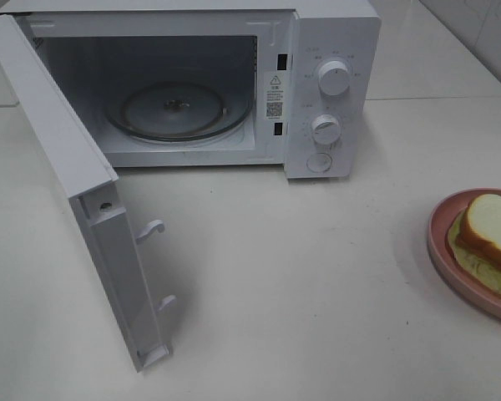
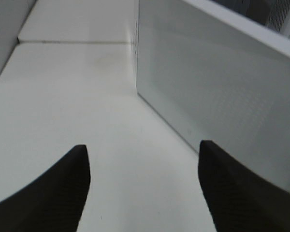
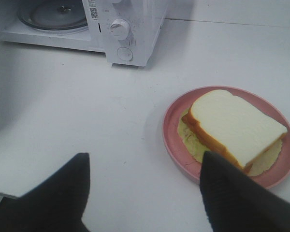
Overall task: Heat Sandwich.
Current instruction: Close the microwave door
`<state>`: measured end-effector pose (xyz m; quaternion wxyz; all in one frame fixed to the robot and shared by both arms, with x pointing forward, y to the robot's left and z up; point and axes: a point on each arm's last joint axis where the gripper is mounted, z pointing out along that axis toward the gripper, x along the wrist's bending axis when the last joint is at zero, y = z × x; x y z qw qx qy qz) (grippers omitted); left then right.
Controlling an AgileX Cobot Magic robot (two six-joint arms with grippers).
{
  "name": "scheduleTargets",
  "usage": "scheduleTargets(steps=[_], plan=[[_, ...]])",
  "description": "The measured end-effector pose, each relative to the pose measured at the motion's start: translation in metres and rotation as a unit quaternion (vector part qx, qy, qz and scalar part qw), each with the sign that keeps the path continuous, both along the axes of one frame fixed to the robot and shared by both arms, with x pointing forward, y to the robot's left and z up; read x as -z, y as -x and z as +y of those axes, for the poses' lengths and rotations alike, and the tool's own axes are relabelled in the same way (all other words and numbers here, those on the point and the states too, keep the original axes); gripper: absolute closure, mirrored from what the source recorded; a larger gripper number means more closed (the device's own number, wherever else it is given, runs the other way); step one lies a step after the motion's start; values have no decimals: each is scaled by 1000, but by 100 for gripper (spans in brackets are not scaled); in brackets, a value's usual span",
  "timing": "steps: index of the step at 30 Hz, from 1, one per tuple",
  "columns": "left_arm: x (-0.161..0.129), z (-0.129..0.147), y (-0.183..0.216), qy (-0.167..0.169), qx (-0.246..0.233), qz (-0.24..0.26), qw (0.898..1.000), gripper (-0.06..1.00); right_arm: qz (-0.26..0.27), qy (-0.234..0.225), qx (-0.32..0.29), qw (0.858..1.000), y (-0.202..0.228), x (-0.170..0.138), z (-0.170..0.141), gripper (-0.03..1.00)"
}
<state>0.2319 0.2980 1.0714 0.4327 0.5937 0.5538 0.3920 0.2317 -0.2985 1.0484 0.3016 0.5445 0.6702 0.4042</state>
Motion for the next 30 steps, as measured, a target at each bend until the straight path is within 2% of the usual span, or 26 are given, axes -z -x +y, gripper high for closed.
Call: scheduleTargets(steps=[2, 6, 17, 30], plan=[[-7, 1, -3, -2, -5, -40, 999, 33, 0, 0, 0, 1000, 0, 0, 0, 32], [-11, 2, -15, -9, -12, -61, 998, 33, 0, 0, 0, 1000, 0, 0, 0, 32], [6, 1, -66, -22, -16, -45, 999, 33, 0, 0, 0, 1000, 0, 0, 0, 32], [21, -5, -107, -19, 5, -74, 997, 33, 0, 0, 0, 1000, 0, 0, 0, 32]])
